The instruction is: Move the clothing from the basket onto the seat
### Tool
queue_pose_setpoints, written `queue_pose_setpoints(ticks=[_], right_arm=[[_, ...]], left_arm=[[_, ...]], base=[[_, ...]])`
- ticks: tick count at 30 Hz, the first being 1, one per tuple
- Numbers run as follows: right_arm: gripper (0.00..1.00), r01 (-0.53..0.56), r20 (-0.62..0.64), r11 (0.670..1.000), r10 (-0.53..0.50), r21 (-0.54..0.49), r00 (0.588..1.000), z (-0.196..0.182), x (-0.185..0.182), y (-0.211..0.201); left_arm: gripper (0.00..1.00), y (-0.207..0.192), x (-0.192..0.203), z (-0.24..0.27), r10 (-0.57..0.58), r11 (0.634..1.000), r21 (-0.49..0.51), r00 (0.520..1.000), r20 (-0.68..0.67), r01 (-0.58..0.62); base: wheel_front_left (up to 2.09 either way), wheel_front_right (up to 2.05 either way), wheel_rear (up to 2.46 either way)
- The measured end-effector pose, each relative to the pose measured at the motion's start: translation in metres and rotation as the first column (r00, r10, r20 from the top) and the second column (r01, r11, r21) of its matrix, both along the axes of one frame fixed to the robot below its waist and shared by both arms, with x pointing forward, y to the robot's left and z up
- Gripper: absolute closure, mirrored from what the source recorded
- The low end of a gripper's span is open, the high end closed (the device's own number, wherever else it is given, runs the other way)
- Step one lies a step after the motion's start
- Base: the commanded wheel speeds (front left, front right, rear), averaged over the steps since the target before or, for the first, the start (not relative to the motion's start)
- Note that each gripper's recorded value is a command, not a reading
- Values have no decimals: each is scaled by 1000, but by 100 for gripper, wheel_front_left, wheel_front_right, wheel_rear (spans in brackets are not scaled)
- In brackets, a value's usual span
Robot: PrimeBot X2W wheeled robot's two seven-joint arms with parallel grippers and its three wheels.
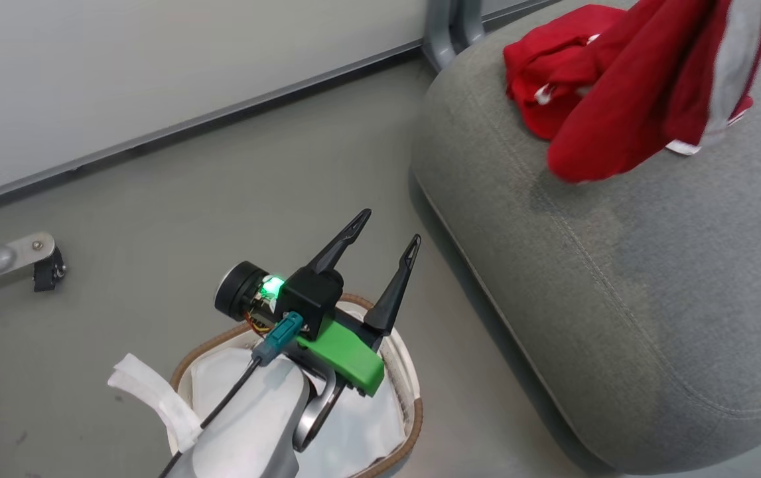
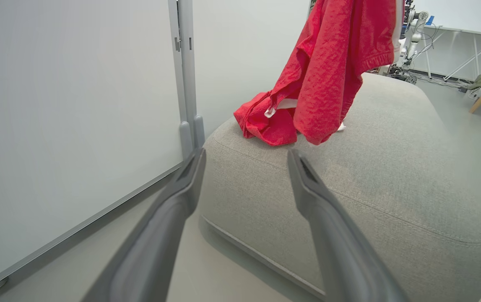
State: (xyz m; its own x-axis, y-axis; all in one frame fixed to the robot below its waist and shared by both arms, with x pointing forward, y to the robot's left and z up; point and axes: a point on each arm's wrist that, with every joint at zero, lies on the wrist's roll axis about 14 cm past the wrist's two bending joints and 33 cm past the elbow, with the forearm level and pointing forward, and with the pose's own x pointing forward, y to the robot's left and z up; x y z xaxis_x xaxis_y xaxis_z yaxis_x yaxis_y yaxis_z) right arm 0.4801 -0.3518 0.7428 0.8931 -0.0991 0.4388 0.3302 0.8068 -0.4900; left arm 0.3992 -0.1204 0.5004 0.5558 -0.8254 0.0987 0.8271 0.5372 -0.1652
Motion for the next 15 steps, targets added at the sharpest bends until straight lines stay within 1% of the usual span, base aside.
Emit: queue_pose_setpoints(ticks=[4, 6, 7, 11, 13, 15], right_arm=[[100, 81, 44, 995, -79, -57, 996, 36, 11, -27], [100, 116, 64, 992, -113, -57, 992, 46, 16, -40], [100, 133, 60, 990, -130, -48, 990, 45, 22, -47], [100, 167, -9, 986, -167, 2, 986, 8, 46, -63], [100, 181, -58, 983, -180, 17, 982, -21, 59, -70], [100, 201, -131, 979, -195, 32, 972, -58, 68, -76]], left_arm=[[0, 14, 13, -8, 40, 999, 16, 999, 6, -40], [0, 21, 20, -13, 62, 998, 18, 998, 2, -62], [0, 26, 26, -16, 77, 997, 20, 997, 1, -77], [0, 40, 41, -33, 116, 993, 38, 993, -17, -115], [0, 45, 48, -40, 131, 991, 44, 991, -23, -130], [0, 50, 55, -48, 146, 988, 49, 989, -29, -144]], base=[[0, 0, 0], [0, 0, 0], [0, 0, 0], [0, 0, 0], [0, 0, 0], [0, 0, 0]])
